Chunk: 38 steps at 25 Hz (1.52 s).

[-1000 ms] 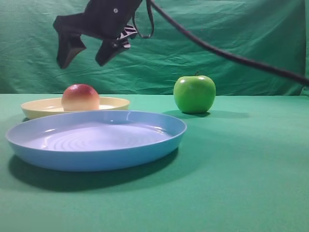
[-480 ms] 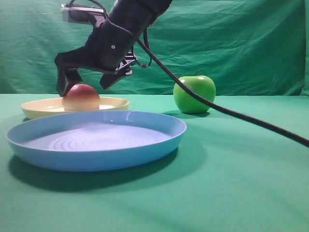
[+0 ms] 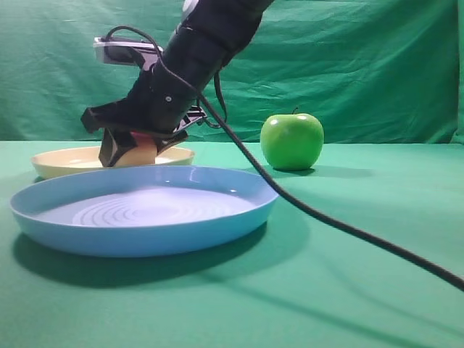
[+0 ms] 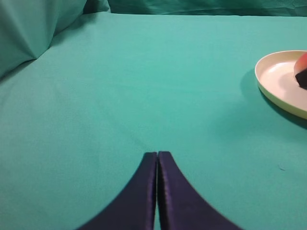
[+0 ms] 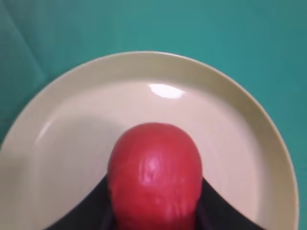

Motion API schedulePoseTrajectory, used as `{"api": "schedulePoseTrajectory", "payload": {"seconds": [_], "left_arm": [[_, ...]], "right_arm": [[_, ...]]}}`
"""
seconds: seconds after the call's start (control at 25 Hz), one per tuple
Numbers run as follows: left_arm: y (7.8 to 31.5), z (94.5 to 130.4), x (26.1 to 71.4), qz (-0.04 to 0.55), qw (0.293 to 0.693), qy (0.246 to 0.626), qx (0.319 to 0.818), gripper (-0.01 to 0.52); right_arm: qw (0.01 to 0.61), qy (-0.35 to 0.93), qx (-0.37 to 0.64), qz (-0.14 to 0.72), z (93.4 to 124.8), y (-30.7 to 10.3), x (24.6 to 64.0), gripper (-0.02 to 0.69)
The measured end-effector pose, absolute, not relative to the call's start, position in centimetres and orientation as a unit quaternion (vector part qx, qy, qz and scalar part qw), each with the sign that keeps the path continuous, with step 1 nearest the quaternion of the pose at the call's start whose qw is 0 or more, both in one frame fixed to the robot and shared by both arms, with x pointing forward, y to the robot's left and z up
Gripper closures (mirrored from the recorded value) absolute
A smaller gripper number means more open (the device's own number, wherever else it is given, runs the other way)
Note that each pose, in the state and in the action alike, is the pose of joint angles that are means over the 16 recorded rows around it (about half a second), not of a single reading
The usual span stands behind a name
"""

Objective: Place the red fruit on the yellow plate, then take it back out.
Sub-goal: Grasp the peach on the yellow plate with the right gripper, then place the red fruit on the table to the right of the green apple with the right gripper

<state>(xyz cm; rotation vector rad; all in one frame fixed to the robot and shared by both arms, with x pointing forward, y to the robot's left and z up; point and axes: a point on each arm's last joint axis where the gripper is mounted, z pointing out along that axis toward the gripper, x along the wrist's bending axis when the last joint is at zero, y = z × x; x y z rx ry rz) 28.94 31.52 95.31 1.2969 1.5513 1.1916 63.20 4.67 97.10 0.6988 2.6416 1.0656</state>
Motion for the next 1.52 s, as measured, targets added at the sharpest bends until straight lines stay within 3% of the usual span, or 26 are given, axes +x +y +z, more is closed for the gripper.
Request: {"api": "schedulePoseTrajectory", "payload": {"seconds": [0.44, 0.72, 0.96, 1.52], "left_arm": [[31.5, 95.3, 28.9, 0.468, 0.387, 0.610, 0.509, 0.514], [31.5, 95.3, 28.9, 0.468, 0.387, 0.610, 0.509, 0.514], [31.5, 95.3, 28.9, 0.468, 0.387, 0.609, 0.510, 0.514], [31.5, 95.3, 28.9, 0.468, 0.387, 0.609, 0.510, 0.514]], "right_arm": [[0.082, 0.903, 0.295, 0.301, 108.3, -3.4, 60.1, 0.454], [0.095, 0.886, 0.367, 0.266, 110.8, -10.5, 56.9, 0.461], [0.111, 0.862, 0.421, 0.259, 108.6, -15.6, 53.2, 0.461], [0.125, 0.830, 0.499, 0.217, 96.3, -20.6, 47.6, 0.452]]}}
